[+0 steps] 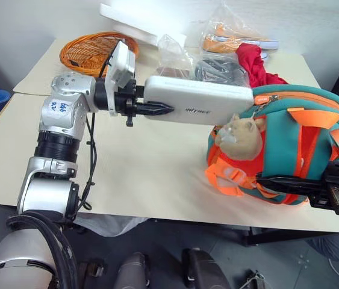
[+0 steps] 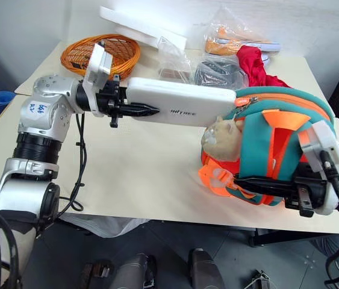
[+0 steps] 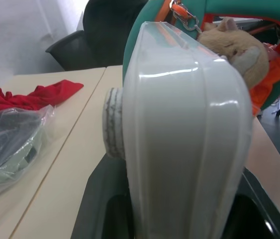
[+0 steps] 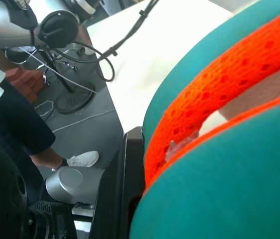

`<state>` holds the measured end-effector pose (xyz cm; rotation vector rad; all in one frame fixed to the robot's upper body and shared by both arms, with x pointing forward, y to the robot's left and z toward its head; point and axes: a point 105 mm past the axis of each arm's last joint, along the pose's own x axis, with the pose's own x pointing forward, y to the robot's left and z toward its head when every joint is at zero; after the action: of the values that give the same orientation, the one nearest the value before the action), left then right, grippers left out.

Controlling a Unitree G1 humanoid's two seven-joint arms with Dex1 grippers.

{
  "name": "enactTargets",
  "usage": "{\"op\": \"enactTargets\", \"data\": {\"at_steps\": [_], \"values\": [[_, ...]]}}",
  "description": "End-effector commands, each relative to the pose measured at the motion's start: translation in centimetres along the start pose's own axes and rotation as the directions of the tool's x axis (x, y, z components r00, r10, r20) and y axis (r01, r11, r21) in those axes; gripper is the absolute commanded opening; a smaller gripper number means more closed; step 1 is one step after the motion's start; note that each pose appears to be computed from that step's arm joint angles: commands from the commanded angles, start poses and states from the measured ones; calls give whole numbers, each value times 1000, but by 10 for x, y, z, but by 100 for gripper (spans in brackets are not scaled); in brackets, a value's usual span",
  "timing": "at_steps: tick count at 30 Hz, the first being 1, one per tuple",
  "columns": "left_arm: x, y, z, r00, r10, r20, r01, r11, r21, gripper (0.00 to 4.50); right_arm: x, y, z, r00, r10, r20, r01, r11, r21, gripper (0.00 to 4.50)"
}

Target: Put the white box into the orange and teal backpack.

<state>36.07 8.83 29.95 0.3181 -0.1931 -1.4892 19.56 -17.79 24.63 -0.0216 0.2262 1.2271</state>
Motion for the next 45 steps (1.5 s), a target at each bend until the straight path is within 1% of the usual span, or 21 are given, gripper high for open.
{"op": "enactTargets", "data": {"at_steps": [1, 5, 9, 12, 17, 20, 25, 27, 29, 30, 31, 32, 34, 36, 38, 40, 43, 45], "values": [[-5, 6, 36, 992, 13, 125, -18, 999, 43, 124, 1, 19, 16, 998, 64, 0, -64, 995, -77, 2], [4, -1, 21, 997, -25, 75, 20, 998, 65, 124, 2, 25, 18, 996, 89, -9, -90, 993, -81, 2], [15, -13, 3, 995, -93, 24, 91, 993, 80, 124, 2, 22, 21, 997, 79, -5, -79, 993, -86, 2], [21, -18, -6, 993, -121, -12, 122, 988, 98, 124, 1, 20, 22, 997, 72, -4, -72, 994, -86, 2], [32, -27, -16, 977, -200, -81, 209, 970, 125, 124, -2, 5, 22, 1000, 18, -7, -18, 996, -92, 2], [58, -33, -15, 956, -279, -92, 288, 950, 123, 124, 0, -2, 20, 1000, 10, -11, -11, 995, -100, 2], [122, -44, -17, 938, -335, -93, 345, 930, 129, 124, 11, -10, 15, 1000, 11, -12, -13, 994, -113, 2], [152, -51, -18, 939, -330, -95, 341, 930, 139, 124, 16, -11, 14, 1000, 11, -1, -11, 993, -116, 2], [169, -54, -19, 948, -301, -99, 313, 938, 150, 124, 19, -12, 14, 1000, 7, 10, -6, 993, -118, 2], [173, -53, -19, 955, -282, -93, 293, 945, 145, 159, 20, -12, 13, 1000, 3, 15, -1, 993, -119, 0], [173, -51, -18, 962, -259, -82, 268, 954, 135, 196, 22, -12, 13, 1000, -3, 19, 5, 993, -117, 0], [168, -48, -17, 966, -246, -75, 255, 958, 134, 218, 22, -12, 12, 1000, -8, 21, 10, 993, -115, 0], [153, -39, -16, 978, -196, -70, 204, 969, 136, 277, 22, -11, 10, 1000, -15, 23, 18, 994, -108, 0], [127, -30, -13, 986, -156, -55, 162, 979, 125, 332, 21, -9, 8, 999, -22, 27, 24, 995, -95, 0], [90, -28, -5, 987, -163, -4, 163, 984, 77, 388, 21, -7, 4, 999, -32, 31, 34, 997, -76, 0], [68, -31, 1, 984, -178, 23, 177, 983, 40, 388, 21, -6, 1, 999, -38, 33, 41, 997, -65, 0], [32, -45, 11, 966, -251, 66, 255, 966, -48, 388, 22, -3, -3, 998, -50, 47, 52, 998, -47, 0], [25, -52, 18, 959, -272, 83, 279, 957, -80, 388, 22, -2, -5, 997, -55, 55, 57, 998, -39, 0]]}}
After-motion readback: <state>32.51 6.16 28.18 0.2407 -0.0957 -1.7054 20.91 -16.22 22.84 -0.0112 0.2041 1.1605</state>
